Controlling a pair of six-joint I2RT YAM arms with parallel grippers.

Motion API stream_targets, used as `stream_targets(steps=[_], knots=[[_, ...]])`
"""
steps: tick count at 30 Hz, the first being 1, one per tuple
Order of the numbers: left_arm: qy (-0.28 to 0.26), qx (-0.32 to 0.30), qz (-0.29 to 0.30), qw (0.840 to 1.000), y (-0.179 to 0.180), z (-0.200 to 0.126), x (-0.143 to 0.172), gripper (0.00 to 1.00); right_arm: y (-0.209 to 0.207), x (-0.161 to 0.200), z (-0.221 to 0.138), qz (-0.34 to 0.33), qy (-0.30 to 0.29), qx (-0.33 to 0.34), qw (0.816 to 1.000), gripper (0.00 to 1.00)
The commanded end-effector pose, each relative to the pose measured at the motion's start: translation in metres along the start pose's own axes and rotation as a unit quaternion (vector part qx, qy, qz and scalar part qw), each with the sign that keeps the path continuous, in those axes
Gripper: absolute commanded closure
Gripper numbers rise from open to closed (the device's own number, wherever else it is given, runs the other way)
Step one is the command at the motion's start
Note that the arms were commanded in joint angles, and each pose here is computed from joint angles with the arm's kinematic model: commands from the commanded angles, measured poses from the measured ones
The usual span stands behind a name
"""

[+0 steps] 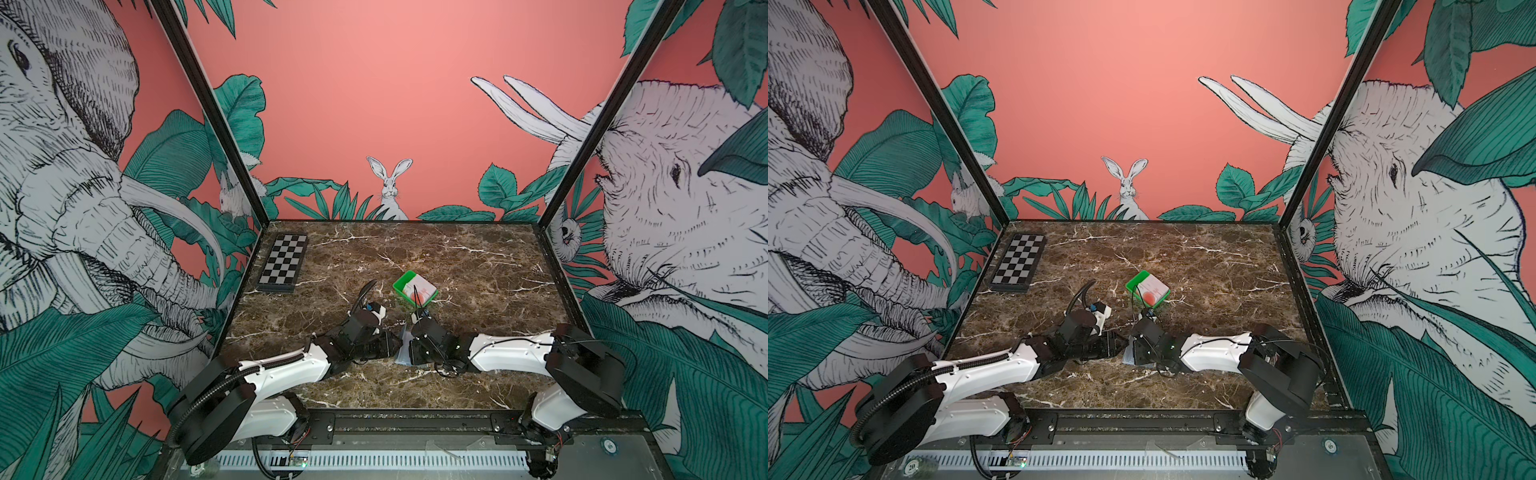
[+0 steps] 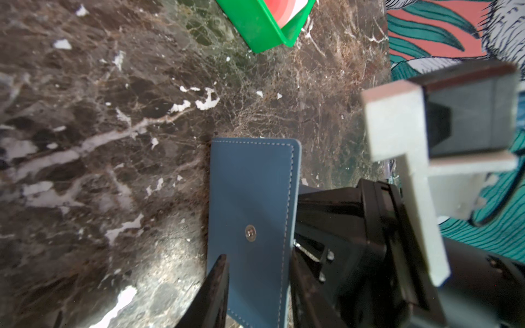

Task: Insert credit cards into a card holder
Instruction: Open the card holder at the center of the table.

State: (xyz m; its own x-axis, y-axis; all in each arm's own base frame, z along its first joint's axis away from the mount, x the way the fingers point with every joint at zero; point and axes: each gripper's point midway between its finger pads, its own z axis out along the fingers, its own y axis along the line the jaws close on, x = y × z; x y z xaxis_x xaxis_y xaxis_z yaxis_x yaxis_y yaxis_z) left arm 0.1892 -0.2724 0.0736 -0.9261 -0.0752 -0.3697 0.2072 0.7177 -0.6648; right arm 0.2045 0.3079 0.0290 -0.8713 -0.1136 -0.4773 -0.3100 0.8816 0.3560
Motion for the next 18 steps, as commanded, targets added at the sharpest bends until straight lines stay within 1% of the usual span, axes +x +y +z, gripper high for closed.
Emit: stream_targets(steps=[1, 9, 14, 18], knots=[[0.008, -0.043, 0.006, 0.999, 0.018, -0.003, 0.004, 0.63, -0.003, 0.001, 0.000, 0.006, -0.001, 0.000, 1.000, 0.88], [0.007, -0.074, 0.017, 0.997, 0.030, -0.009, 0.002, 0.63, -0.003, -0.001, 0.003, 0.002, 0.006, 0.005, 1.000, 0.88], [0.010, -0.087, 0.008, 0.996, 0.041, -0.010, 0.002, 0.63, -0.007, 0.000, 0.002, 0.002, 0.009, 0.016, 1.000, 0.88], [0.011, -0.094, -0.004, 0.996, 0.049, -0.010, 0.002, 0.64, 0.004, -0.011, -0.006, 0.002, -0.003, 0.000, 1.000, 0.88]])
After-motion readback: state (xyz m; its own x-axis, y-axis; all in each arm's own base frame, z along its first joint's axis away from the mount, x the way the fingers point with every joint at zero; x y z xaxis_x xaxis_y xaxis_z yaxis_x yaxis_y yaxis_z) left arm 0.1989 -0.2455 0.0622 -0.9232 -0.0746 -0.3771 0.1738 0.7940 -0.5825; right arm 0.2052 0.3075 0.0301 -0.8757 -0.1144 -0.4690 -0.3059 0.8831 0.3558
